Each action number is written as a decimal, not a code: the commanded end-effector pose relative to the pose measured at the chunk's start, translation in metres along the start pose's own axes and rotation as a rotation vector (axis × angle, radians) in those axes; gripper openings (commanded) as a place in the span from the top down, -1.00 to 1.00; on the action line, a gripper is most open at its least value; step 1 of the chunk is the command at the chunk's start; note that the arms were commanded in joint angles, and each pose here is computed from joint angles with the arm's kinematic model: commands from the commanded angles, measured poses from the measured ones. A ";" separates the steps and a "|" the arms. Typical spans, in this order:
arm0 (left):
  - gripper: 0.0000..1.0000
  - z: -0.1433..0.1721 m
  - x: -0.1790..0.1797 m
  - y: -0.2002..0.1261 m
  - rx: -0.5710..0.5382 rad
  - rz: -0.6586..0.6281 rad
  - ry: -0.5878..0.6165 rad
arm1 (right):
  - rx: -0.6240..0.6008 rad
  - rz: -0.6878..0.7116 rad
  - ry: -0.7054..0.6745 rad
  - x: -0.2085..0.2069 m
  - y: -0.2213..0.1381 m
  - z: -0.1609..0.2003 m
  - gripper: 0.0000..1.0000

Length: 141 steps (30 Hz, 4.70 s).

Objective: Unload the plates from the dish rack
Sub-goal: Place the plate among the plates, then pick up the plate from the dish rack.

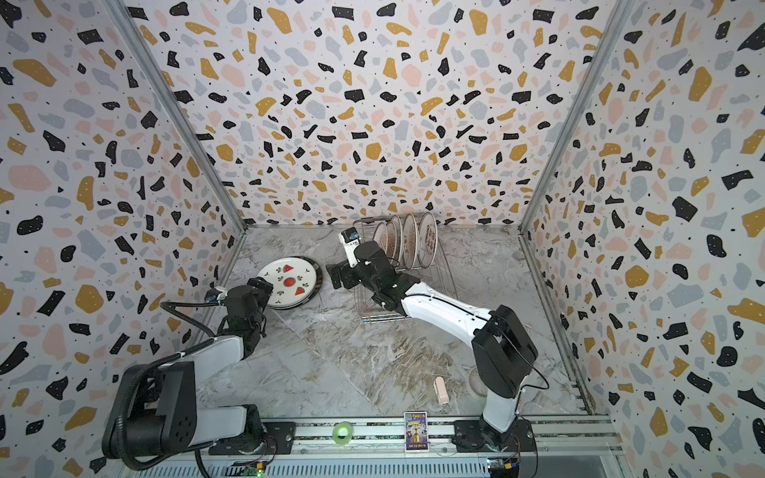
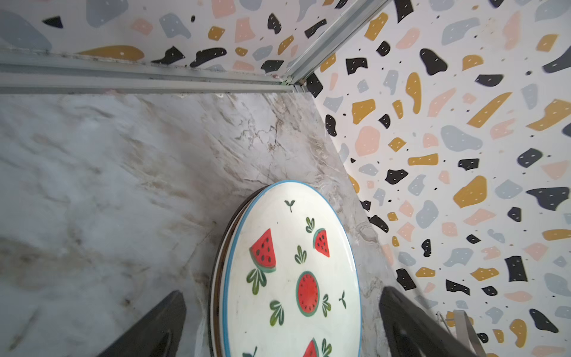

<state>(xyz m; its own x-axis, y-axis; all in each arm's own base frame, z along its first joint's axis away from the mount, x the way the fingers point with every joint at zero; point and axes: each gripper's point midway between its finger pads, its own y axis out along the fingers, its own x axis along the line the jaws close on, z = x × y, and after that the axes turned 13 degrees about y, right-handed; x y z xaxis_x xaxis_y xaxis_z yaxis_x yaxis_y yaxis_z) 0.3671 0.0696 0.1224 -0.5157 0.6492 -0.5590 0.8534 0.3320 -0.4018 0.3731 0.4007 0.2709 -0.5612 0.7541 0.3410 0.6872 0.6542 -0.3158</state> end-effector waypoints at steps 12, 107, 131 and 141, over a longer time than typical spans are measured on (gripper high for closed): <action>-1.00 -0.005 -0.131 -0.095 -0.061 0.497 0.269 | -0.126 0.232 0.109 -0.125 -0.056 -0.067 -0.99; -1.00 0.102 -0.238 -0.195 0.135 1.099 0.312 | -0.161 0.868 -0.112 -0.176 -0.016 -0.120 0.90; -0.99 0.092 -0.231 -0.201 0.128 1.088 0.275 | -0.350 0.795 -0.107 -0.121 -0.123 -0.139 0.90; -1.00 0.089 -0.231 -0.209 0.124 1.115 0.296 | -0.384 0.690 -0.061 -0.114 -0.159 -0.130 0.90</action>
<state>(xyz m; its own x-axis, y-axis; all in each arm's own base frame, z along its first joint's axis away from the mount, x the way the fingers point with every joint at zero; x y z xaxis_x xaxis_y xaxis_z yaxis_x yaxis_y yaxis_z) 0.3064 -0.2095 0.2659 0.5426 0.6861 -0.4846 0.8151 -0.5694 0.1066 0.3984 0.2094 0.3646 0.0678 0.9977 0.0081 0.9810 -0.0652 -0.1827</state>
